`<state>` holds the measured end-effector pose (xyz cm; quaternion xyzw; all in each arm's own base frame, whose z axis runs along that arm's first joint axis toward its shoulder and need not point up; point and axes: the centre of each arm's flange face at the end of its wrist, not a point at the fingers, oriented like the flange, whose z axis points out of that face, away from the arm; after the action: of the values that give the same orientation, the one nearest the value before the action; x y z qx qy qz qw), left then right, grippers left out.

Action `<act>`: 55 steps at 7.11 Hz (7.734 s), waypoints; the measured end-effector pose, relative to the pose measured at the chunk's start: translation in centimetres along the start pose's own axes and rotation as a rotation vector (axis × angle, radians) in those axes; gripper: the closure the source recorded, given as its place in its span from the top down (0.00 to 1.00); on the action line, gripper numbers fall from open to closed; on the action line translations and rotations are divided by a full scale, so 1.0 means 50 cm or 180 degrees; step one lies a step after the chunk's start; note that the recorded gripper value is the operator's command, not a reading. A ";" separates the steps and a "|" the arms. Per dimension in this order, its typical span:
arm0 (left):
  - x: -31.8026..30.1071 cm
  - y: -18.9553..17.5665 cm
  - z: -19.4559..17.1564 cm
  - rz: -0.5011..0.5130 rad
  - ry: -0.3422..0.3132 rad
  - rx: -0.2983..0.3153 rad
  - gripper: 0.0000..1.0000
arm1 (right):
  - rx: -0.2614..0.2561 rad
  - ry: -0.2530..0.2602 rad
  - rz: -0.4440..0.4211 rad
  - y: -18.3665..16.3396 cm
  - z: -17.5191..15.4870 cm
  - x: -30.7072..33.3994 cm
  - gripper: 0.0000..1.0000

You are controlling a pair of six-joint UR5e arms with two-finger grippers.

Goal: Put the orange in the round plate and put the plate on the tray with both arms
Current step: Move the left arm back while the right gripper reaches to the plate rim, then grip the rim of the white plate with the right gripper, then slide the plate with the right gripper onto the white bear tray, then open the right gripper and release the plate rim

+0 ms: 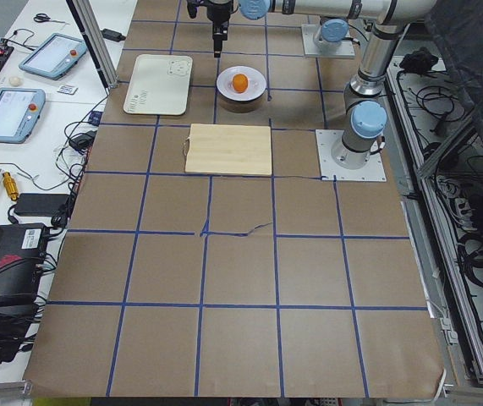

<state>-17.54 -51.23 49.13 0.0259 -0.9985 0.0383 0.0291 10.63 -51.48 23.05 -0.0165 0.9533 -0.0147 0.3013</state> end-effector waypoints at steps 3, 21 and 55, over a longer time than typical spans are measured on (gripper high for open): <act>-0.015 0.018 0.004 -0.0014 -0.0004 -0.0007 1.00 | -0.0076 -0.0337 -0.0207 0.015 0.091 0.022 0.97; -0.020 0.023 -0.003 -0.0026 -0.0008 0.0009 1.00 | -0.0485 -0.0580 -0.0355 0.068 0.237 -0.034 0.17; -0.020 0.023 -0.004 -0.0026 -0.0004 0.0013 1.00 | 0.0399 -0.0074 0.0505 -0.482 0.099 -0.036 1.00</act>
<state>-16.62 -50.02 49.17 0.0301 -0.9983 0.0401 0.0286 15.50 -75.54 20.98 0.0778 0.9452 -0.0502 0.3131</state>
